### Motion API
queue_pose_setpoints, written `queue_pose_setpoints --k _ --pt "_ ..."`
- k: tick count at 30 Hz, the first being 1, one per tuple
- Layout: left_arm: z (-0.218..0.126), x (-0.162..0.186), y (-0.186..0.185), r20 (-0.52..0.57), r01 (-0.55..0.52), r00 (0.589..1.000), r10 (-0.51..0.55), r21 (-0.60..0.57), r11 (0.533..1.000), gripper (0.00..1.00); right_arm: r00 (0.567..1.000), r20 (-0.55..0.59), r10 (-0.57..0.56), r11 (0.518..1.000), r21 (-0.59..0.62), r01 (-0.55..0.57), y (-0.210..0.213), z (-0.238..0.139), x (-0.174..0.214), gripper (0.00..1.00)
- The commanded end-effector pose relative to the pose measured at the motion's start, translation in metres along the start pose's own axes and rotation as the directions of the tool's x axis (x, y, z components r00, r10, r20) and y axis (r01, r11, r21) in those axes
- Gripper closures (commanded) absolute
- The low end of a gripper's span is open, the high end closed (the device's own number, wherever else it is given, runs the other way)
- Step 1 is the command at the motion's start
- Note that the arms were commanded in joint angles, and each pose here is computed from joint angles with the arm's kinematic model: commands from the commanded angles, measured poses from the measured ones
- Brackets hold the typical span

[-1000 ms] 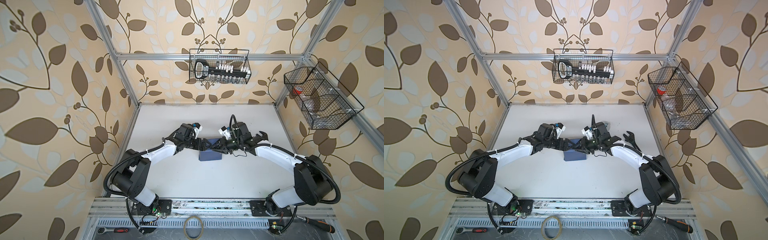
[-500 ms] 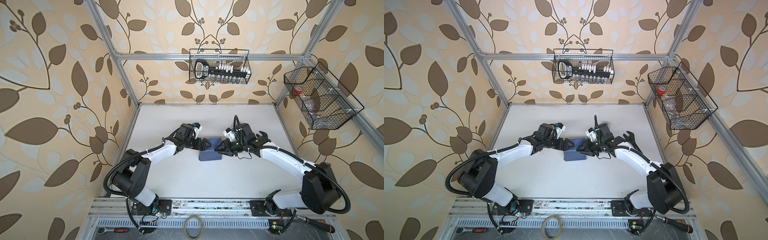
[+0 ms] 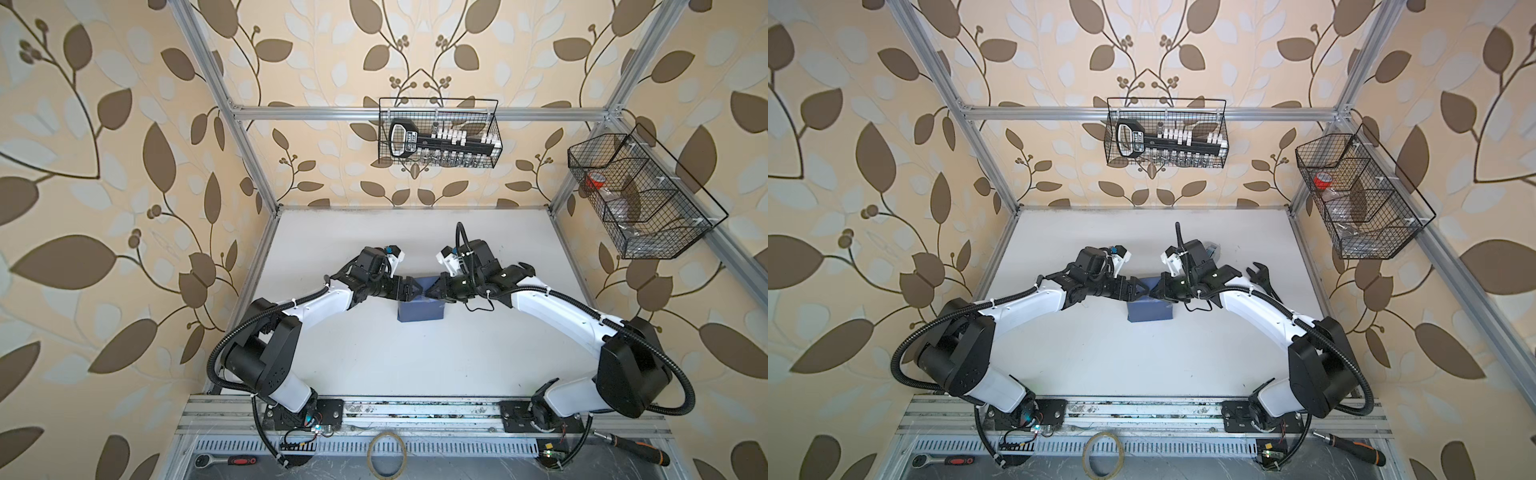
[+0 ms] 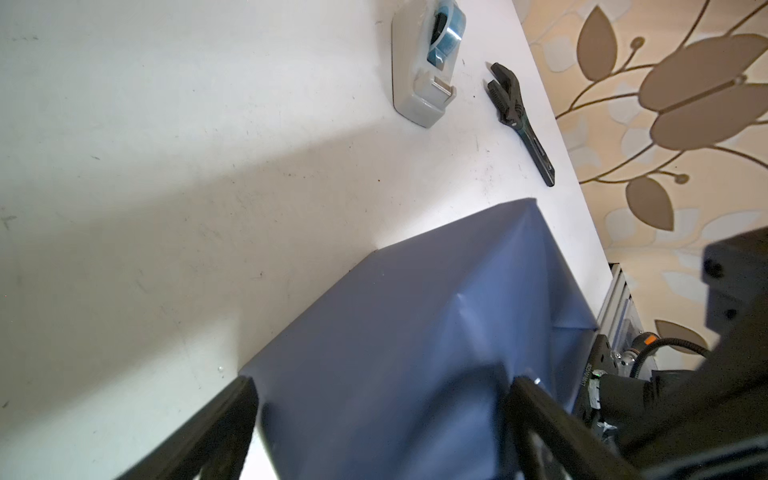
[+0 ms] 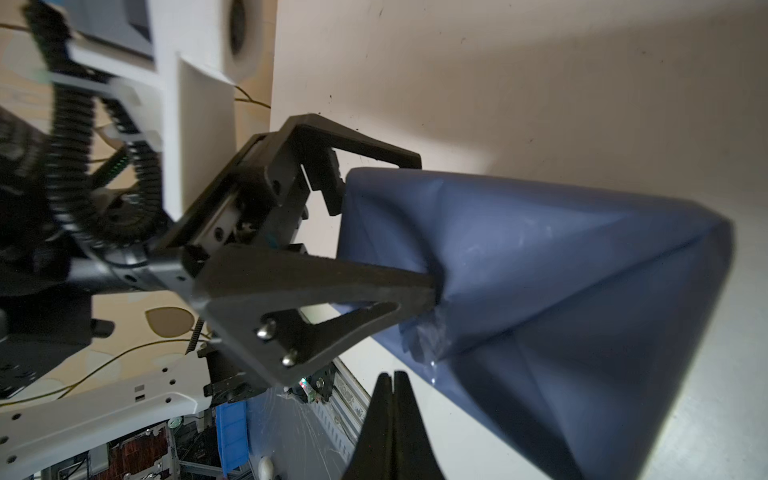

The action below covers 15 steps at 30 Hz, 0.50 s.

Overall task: Wrap the gift box in paper
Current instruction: 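Press the tape onto the folded top with the right gripper while the left gripper holds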

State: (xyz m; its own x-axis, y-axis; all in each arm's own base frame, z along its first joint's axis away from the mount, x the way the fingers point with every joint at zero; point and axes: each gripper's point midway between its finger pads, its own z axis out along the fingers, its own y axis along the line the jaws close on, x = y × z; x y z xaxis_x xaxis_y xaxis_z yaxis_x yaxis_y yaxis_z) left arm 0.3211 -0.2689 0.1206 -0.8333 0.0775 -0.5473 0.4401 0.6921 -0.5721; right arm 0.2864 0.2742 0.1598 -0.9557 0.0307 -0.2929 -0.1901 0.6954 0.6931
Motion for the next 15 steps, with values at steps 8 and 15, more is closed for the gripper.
queue_pose_setpoints --k 8,15 --pt "0.005 0.039 0.034 -0.118 0.006 0.993 -0.023 -0.145 0.989 0.05 0.998 -0.059 -0.021 0.999 0.028 0.023 -0.014 0.016 0.013 1.00" --pt "0.005 0.039 0.033 -0.119 0.003 0.993 -0.020 -0.143 0.990 0.05 0.993 -0.107 -0.042 0.995 0.083 0.051 -0.026 0.012 0.027 1.00"
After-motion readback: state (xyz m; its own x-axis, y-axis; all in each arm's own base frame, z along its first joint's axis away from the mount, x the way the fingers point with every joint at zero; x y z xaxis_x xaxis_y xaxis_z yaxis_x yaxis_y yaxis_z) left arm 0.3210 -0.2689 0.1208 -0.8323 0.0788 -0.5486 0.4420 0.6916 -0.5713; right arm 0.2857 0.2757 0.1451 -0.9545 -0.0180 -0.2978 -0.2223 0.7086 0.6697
